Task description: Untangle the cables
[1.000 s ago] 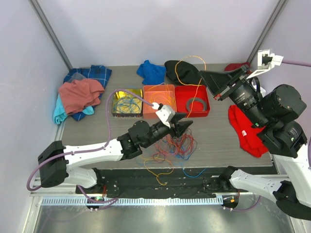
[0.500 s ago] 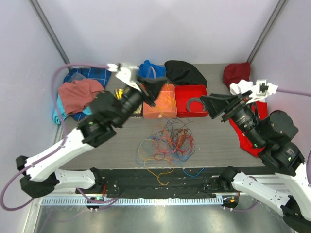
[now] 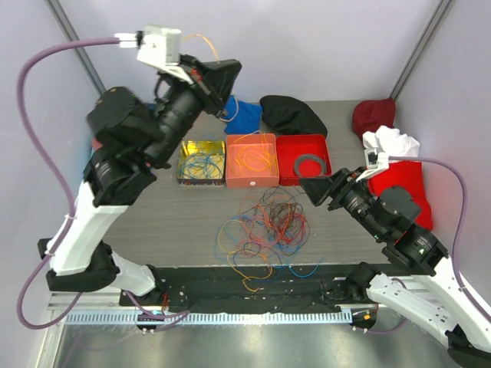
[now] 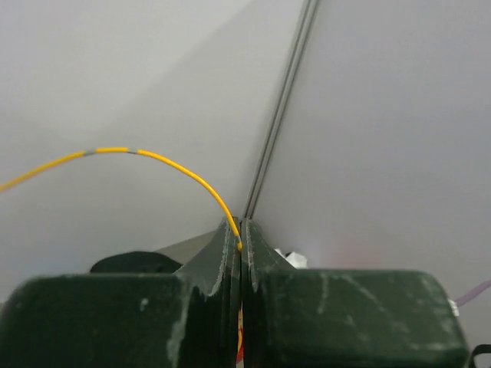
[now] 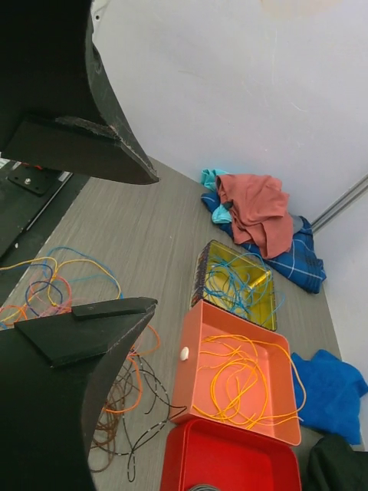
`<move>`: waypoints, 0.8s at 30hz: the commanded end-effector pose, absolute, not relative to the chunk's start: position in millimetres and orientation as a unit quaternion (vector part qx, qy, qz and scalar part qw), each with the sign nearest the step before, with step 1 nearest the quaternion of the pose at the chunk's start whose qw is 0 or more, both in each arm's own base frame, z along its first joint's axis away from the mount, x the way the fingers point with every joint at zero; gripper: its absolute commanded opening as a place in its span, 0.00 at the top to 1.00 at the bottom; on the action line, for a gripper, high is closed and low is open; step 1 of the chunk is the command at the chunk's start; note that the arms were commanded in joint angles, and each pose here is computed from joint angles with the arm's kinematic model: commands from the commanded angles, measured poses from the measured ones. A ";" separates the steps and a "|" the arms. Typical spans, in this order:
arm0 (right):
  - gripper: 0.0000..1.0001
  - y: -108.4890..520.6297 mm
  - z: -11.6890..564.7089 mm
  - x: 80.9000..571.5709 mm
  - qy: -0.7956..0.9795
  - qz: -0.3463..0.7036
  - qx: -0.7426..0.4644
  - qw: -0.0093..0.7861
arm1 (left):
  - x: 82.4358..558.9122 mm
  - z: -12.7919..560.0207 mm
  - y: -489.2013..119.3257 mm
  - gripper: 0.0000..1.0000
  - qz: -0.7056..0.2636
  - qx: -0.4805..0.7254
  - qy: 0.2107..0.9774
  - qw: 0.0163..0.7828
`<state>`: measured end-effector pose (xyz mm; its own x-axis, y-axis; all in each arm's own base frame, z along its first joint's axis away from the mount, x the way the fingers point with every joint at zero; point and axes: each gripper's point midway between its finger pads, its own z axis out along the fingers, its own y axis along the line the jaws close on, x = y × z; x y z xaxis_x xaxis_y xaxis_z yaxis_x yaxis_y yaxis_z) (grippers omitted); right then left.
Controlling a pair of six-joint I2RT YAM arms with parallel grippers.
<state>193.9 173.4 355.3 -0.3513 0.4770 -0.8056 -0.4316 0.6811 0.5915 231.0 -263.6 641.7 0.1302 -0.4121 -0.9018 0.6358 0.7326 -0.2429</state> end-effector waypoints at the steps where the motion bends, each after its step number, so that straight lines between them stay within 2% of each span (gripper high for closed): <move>1: 0.32 165.5 367.9 187.7 0.696 0.417 0.029 0.584 | 267.7 587.4 -284.1 1.00 -0.285 0.122 0.627 0.715; 6: 0.34 156.7 360.2 183.0 0.702 0.401 0.025 0.588 | 295.1 553.1 -293.9 1.00 -0.282 0.096 0.658 0.692; 16: 0.35 145.6 337.8 183.0 0.720 0.368 0.028 0.588 | 373.4 429.4 -311.1 1.00 -0.262 0.078 0.758 0.592; 24: 0.36 139.9 324.9 189.9 0.731 0.337 0.029 0.593 | 418.1 379.1 -316.0 1.00 -0.258 0.068 0.787 0.557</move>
